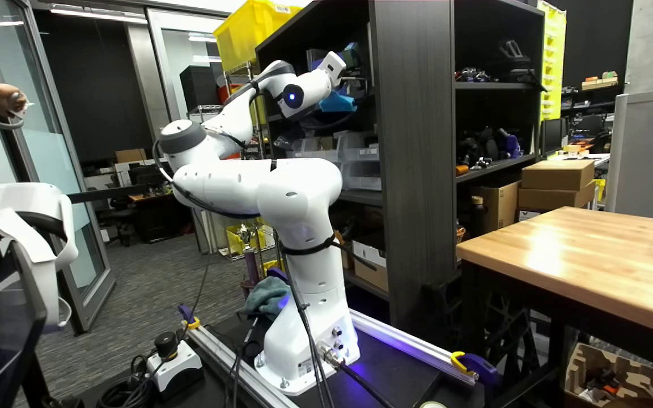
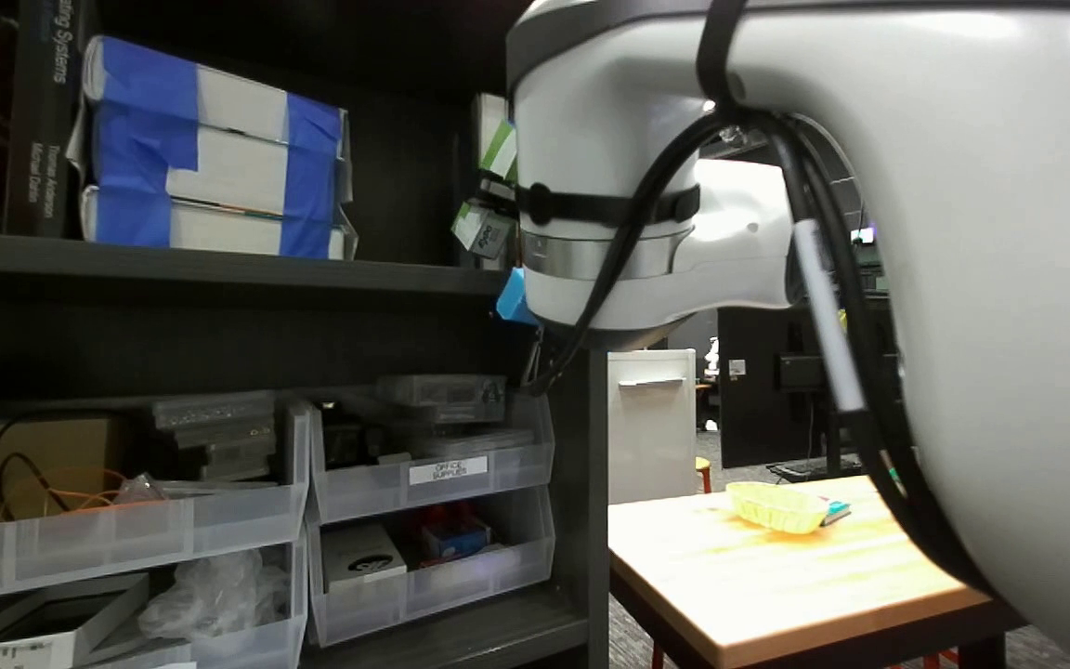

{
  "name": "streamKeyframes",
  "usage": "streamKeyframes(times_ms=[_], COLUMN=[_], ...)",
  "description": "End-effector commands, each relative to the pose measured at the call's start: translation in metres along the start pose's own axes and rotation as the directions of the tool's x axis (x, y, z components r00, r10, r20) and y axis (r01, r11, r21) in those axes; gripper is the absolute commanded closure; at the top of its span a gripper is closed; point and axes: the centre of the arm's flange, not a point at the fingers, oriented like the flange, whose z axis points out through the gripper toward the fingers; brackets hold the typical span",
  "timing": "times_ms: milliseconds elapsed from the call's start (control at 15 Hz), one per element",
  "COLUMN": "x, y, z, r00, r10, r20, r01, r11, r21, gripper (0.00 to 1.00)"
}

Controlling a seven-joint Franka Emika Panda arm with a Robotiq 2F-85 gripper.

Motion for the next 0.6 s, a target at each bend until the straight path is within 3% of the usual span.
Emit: streamKeyframes(times_ms=[0, 533], x=[-0.0265, -0.0336], y=[0.0025, 0.0033], z=[-0.0012, 0.0067], r00=[0.999, 0.997], r10=[-0.044, -0.073], r20=[-0.016, -0.006], r01=[0.043, 0.073], r11=[0.999, 0.997], r21=[-0.009, -0.030], gripper=[0.87, 0.87])
